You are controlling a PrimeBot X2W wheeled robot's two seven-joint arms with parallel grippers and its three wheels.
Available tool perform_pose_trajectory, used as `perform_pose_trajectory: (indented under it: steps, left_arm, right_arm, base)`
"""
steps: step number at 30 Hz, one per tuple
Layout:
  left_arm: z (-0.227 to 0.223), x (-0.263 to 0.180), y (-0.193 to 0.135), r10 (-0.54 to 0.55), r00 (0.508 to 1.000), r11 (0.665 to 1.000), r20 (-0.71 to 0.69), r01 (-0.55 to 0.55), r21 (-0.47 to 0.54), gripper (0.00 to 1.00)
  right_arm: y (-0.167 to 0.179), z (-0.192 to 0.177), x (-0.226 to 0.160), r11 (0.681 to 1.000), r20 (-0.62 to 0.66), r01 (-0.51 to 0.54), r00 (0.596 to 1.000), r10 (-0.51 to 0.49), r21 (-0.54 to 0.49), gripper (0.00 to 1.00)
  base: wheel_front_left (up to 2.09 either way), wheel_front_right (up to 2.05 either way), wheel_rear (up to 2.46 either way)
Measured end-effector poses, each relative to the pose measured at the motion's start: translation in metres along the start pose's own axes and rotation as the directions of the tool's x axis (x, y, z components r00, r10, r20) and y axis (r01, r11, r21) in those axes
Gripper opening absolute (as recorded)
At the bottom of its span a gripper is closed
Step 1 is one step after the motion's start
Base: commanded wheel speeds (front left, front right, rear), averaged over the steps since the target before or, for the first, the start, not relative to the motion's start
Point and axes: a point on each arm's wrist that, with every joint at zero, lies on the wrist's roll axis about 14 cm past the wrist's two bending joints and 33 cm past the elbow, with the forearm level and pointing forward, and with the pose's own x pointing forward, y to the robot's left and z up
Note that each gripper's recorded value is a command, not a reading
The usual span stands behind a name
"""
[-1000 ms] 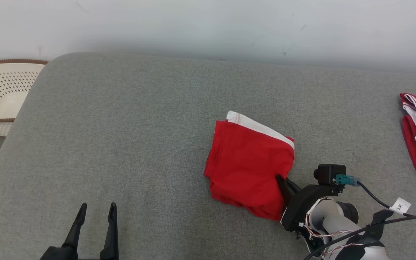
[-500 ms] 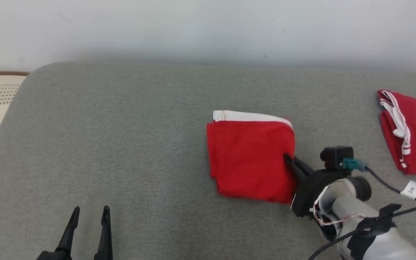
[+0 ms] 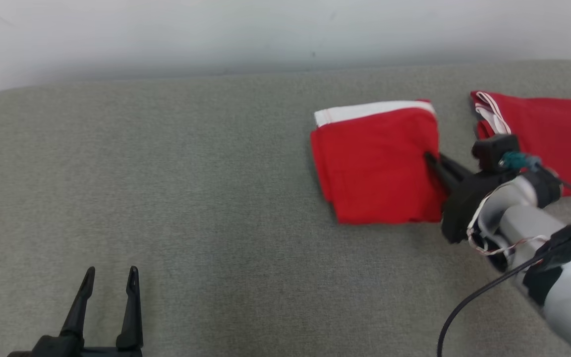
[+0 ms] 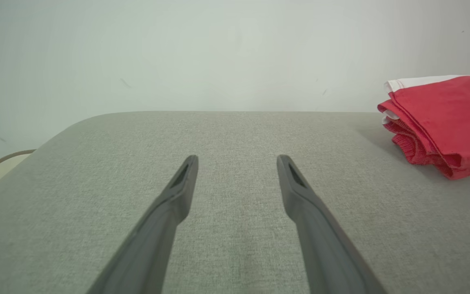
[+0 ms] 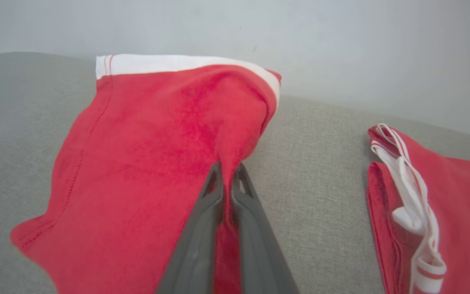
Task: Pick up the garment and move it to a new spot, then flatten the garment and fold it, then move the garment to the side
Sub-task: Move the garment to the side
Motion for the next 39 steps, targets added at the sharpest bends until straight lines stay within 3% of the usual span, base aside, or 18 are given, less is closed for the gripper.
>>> perform_pose_trajectory:
  steps: [14,39]
  left_arm:
    - [-0.021,0.027,-0.010,-0.057,0.998,0.998,-0.026,0.058,0.027,1.00]
    - [-0.036,0.048,-0.018,-0.114,0.993,0.991,-0.034,0.116,0.060,1.00]
  right_arm:
    - [-0.091,-0.006,-0.016,0.982,-0.105,0.118,0.985,-0.135,-0.148,0.00]
    - [-0.183,-0.002,-0.069,0.938,-0.213,0.278,0.923,-0.321,-0.206,0.00]
  base:
    - [0.00,0.00,0.00]
    - [0.00,0.00,0.00]
